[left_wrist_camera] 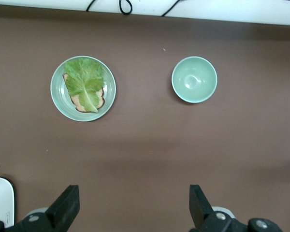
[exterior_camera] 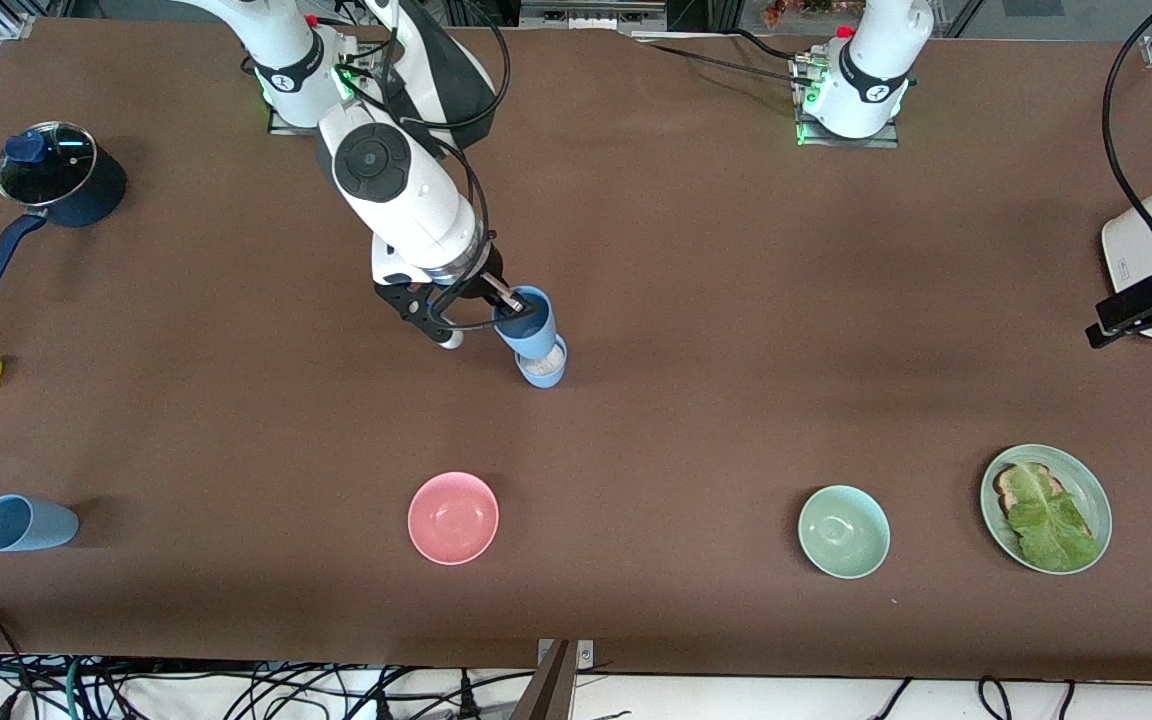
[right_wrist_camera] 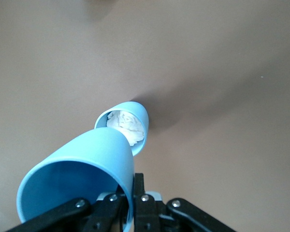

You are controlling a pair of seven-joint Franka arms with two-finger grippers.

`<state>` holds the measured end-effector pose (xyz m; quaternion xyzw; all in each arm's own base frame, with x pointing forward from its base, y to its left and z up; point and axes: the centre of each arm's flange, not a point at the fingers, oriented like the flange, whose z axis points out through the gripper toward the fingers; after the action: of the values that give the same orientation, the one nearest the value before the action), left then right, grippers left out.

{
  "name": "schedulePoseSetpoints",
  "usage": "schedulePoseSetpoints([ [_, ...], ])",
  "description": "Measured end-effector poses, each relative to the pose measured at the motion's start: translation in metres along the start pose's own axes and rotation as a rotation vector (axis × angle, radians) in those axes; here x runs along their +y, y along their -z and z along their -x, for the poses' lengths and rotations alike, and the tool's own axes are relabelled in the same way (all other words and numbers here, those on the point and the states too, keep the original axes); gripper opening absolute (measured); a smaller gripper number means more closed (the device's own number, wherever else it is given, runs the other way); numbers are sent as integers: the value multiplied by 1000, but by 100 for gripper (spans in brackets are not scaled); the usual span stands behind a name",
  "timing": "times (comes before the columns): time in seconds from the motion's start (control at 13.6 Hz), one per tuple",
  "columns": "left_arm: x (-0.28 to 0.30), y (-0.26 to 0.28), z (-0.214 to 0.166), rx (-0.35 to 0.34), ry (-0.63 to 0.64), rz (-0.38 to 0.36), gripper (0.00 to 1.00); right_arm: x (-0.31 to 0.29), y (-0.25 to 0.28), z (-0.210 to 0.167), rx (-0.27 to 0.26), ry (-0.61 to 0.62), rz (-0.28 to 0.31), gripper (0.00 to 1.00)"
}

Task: Stack blue cups with both arms
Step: 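Carry the blue cup with the right gripper over the tissue cup, then lower the blue cup onto the tissue cup and open the right gripper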

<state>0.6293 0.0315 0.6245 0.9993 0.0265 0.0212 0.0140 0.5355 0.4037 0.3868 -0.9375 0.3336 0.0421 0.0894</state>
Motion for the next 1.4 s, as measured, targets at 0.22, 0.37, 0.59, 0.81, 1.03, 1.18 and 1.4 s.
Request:
schedulePoseSetpoints([
  [0.22,7,6,11,-38,-14,4,100,0,-17,-4,22,9,20,6],
  [0.37,6,14,22,-51,-16,10,100,-1,-28,-2,30,19,29,6],
  [0.59,7,19,45,-86,-23,22,100,-4,-45,5,31,28,32,6],
  [0.81,7,21,63,-136,-25,29,100,-4,-55,8,46,38,48,6],
  [1.03,6,20,79,-173,-29,36,100,-3,-61,4,51,36,57,6],
  [1.18,5,17,90,-189,-31,41,100,-2,-63,1,52,31,60,22],
  [1.4,6,12,102,-214,-37,46,100,-3,-60,0,56,31,57,52],
])
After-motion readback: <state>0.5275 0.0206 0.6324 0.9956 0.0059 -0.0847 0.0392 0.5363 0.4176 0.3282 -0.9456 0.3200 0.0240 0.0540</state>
